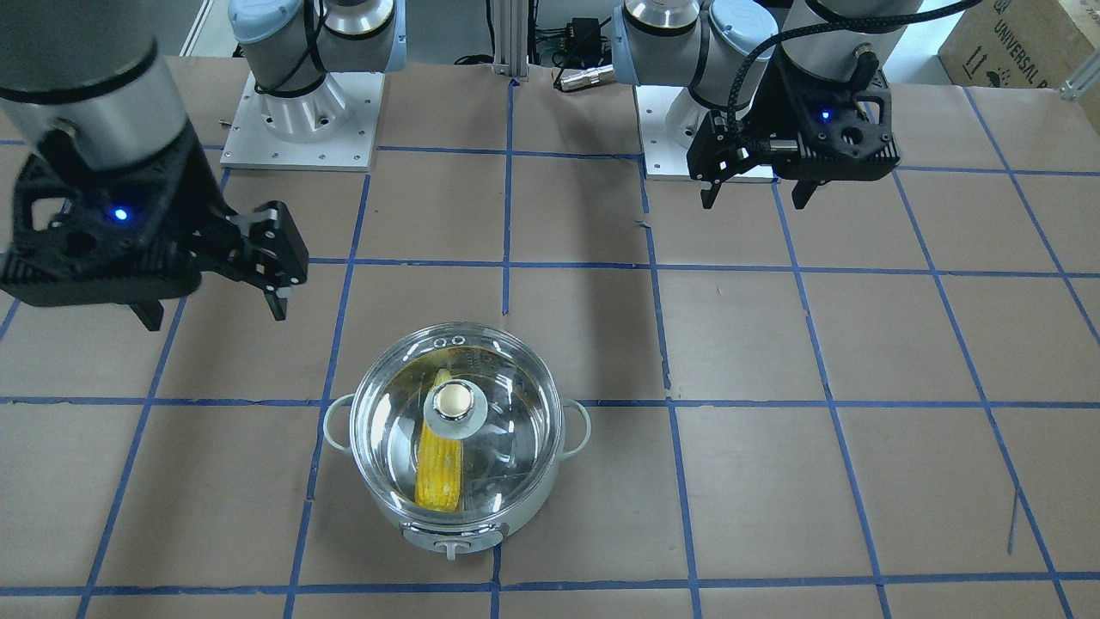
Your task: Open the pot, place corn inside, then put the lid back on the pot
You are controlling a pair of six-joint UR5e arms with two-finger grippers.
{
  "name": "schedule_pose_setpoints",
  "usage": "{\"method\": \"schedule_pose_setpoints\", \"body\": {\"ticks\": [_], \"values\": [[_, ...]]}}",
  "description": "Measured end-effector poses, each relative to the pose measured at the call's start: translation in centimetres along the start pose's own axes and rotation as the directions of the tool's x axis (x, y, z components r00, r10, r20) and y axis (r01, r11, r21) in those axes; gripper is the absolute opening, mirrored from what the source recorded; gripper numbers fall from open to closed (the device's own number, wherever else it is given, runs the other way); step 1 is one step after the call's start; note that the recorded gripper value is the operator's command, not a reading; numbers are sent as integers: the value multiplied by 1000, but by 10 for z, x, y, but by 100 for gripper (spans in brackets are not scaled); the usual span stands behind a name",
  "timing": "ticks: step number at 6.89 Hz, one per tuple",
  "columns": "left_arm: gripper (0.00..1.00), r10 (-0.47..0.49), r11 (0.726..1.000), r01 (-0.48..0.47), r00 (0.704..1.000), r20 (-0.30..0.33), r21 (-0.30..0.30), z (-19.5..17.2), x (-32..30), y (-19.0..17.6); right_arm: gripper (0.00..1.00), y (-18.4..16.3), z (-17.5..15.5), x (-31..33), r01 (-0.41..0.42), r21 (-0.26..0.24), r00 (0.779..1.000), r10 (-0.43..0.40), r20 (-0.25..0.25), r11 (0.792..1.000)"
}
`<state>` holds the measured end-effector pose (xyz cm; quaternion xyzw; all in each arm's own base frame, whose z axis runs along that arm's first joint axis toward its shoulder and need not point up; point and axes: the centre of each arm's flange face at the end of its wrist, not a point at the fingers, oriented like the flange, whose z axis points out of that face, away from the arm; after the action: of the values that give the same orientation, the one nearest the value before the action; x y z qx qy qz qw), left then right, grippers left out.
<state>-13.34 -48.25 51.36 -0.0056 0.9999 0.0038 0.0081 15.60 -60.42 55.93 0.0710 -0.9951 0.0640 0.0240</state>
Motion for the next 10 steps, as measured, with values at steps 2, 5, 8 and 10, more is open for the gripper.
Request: {"method": "schedule_pose_setpoints", "body": {"ticks": [2,5,8,10], "values": [[100,-1,1000,1,1000,4,2,-1,0,0,92,40,-23,22,-28,-12,1000,28,-1,1000],[100,0,1000,0,1000,7,3,-1,-1,1,91,95,-22,21,-48,-27,999,48,2,998],[100,0,1000,0,1000,5,2,-1,0,1,92,123,-18,13,-89,-1,996,89,0,996],[100,0,1000,0,1000,4,2,-1,0,1,93,142,-4,9,-103,-13,995,103,1,995]]}}
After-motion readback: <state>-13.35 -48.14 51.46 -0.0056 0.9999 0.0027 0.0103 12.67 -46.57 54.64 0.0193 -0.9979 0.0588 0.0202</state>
